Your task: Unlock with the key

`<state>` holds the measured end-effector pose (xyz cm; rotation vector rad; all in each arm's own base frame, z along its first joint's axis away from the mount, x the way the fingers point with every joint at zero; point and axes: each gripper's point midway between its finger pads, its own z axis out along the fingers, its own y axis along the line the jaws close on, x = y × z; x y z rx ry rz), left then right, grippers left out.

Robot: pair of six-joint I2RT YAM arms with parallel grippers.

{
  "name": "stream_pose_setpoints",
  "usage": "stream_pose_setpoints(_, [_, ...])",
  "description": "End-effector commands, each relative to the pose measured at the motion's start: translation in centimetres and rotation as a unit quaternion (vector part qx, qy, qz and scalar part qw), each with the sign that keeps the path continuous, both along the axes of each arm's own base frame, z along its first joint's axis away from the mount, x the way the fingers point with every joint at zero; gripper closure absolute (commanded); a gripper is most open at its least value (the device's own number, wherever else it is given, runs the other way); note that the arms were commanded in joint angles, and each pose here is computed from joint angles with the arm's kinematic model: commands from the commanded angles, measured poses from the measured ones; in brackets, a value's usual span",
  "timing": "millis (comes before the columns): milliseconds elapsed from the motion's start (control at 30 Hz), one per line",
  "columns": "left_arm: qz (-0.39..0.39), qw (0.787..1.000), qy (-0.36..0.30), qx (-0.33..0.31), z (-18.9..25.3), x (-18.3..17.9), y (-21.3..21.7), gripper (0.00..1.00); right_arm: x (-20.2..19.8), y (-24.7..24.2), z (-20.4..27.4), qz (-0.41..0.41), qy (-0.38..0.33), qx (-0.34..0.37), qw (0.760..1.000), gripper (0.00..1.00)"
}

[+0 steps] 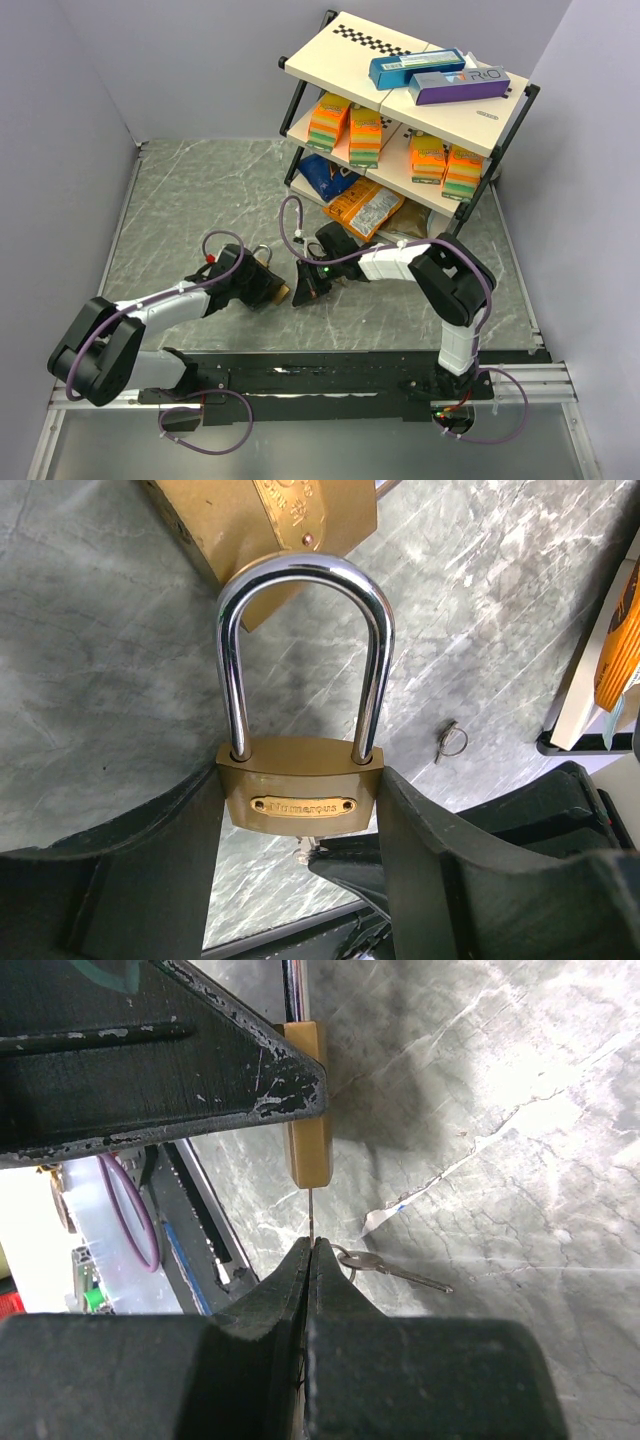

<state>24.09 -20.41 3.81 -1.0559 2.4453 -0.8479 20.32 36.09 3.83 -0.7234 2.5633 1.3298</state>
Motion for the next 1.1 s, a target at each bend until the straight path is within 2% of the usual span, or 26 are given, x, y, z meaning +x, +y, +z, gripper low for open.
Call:
stream_pose_setpoints(0, [-0.032, 0.998, 0.001, -0.063, 2.2, -1.0, -2.5, 0.99, 3.3, 0.4, 2.1, -0.032, -0.075, 0.026, 0.996, 1.0])
stream_pose_setpoints(300, [-0.042, 0.996, 0.003, -0.077, 2.8, -0.9, -3.6, 0.99, 3.4, 0.1, 1.9, -0.037, -0.087, 0.02, 0.995, 1.0])
stream_pose_setpoints(700, [-0.062, 0.995, 0.011, -0.083, 3.1, -1.1, -5.4, 0.99, 4.0, -0.1, 3.1, -0.061, -0.138, 0.016, 0.988, 1.0])
stream_pose_setpoints(1067, [-0.078, 0.992, 0.018, -0.097, 3.0, -1.4, -7.3, 0.99, 3.4, 0.6, 3.1, -0.062, -0.135, 0.023, 0.989, 1.0])
